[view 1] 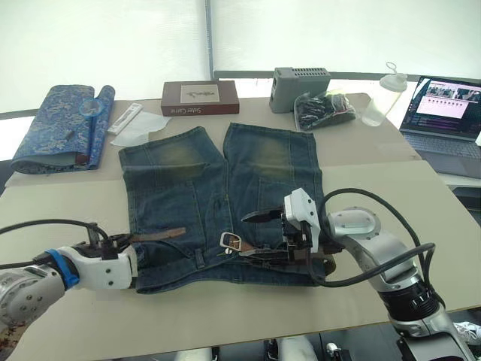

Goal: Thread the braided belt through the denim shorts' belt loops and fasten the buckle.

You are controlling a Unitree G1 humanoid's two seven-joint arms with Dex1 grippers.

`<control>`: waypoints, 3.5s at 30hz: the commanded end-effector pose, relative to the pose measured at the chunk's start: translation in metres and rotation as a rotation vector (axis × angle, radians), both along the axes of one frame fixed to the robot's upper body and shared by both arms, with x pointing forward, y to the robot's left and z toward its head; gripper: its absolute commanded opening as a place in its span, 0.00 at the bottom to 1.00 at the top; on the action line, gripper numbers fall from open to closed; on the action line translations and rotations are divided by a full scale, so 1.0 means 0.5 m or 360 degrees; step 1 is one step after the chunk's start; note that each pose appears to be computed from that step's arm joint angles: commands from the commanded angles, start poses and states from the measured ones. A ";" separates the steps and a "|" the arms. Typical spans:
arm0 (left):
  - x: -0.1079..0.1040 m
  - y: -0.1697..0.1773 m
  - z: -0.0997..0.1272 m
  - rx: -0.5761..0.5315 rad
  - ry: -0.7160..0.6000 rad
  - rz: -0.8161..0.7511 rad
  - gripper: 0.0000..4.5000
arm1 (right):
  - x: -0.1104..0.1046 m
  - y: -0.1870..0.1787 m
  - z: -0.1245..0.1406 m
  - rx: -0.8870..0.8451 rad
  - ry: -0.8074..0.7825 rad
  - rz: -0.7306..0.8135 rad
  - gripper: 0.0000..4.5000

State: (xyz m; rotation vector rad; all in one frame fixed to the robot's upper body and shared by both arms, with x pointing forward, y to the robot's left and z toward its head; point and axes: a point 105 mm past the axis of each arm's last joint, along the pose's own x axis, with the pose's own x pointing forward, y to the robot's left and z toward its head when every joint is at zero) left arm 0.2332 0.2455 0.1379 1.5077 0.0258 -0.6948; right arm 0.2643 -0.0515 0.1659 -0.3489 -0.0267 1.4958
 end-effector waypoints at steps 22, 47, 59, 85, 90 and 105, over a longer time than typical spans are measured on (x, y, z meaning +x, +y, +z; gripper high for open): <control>-0.036 -0.014 -0.010 0.0278 0.0081 -0.0278 0.00 | -0.028 0.001 -0.025 -0.0153 -0.0112 0.0084 0.89; -0.007 -0.033 0.012 0.0523 -0.0130 -0.0422 0.00 | -0.027 0.026 -0.027 -0.0088 -0.0111 0.0116 0.89; 0.017 -0.093 0.016 0.0420 -0.0190 -0.0392 0.00 | -0.029 0.024 -0.022 -0.0070 -0.0104 0.0098 0.89; -0.020 -0.163 -0.057 -0.0291 0.0245 -0.0083 0.00 | 0.031 0.073 -0.058 -0.0426 -0.0824 0.0168 0.89; -0.013 -0.165 -0.058 -0.0313 0.0238 -0.0065 0.00 | 0.042 0.080 -0.061 -0.0423 -0.0897 0.0140 0.62; -0.015 -0.162 -0.052 -0.0429 0.0193 -0.0076 0.00 | 0.082 0.080 -0.040 -0.0431 -0.1138 0.0005 0.55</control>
